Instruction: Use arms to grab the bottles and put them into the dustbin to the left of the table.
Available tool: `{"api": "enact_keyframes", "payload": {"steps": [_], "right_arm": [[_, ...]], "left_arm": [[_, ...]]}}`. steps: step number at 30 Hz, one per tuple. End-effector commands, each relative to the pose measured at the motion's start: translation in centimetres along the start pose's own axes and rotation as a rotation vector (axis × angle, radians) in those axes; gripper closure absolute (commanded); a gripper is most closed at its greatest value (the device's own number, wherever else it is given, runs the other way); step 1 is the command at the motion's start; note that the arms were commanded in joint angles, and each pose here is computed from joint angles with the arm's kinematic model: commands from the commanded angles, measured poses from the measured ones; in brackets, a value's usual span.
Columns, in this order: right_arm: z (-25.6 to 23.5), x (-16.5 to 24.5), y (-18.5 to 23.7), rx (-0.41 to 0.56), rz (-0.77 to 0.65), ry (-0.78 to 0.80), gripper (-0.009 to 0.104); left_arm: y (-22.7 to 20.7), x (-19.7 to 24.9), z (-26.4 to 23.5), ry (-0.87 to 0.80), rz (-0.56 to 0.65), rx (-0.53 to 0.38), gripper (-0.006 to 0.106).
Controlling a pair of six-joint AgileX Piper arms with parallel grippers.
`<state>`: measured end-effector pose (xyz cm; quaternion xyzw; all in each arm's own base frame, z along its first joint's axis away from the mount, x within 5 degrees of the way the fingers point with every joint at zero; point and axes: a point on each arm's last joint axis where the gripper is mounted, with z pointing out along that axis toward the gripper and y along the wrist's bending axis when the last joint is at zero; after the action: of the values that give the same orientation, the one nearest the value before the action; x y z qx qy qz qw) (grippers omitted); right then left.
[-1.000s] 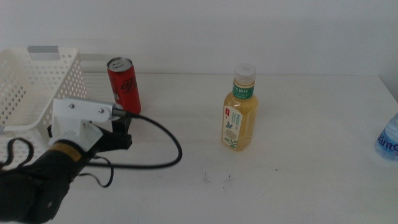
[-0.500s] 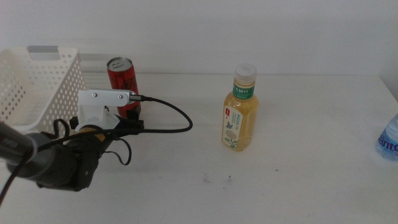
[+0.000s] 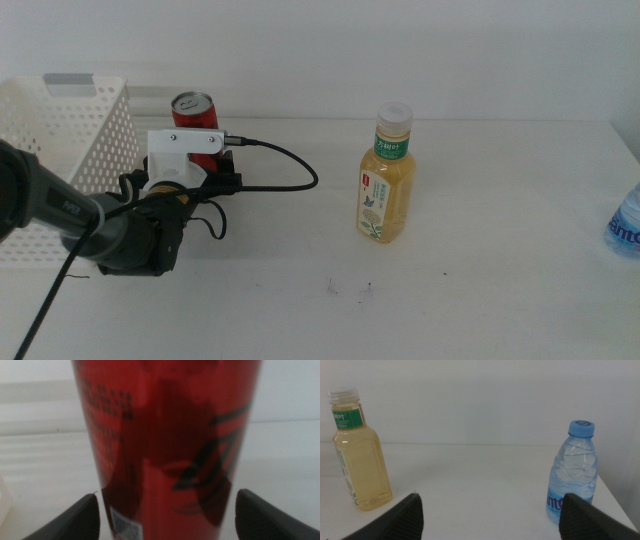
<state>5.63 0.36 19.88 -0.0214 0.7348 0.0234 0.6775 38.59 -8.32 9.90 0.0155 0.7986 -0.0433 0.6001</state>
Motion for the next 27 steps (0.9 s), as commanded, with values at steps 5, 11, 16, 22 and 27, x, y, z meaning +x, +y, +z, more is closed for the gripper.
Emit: {"api": "enact_keyframes", "payload": {"steps": [5,11,16,22,27], "right_arm": [[0.0,0.0,0.0,0.004,-0.01,-0.012,0.003],[0.0,0.0,0.0,0.004,-0.01,-0.012,0.003],[0.0,0.0,0.0,0.004,-0.01,-0.012,0.003],[0.0,0.0,0.0,0.004,-0.01,-0.012,0.003],[0.0,0.0,0.0,0.004,-0.01,-0.012,0.003]], "left_arm": [[0.1,0.2,1.4,-0.022,-0.015,-0.038,0.01],[0.0,0.4,2.5,-0.036,-0.004,-0.044,0.011],[0.2,0.6,2.8,-0.04,-0.012,-0.063,0.028],[-0.2,-0.2,2.2,-0.028,0.056,-0.044,0.071],[-1.3,-3.7,-1.2,0.012,0.094,-0.01,0.094]]}}
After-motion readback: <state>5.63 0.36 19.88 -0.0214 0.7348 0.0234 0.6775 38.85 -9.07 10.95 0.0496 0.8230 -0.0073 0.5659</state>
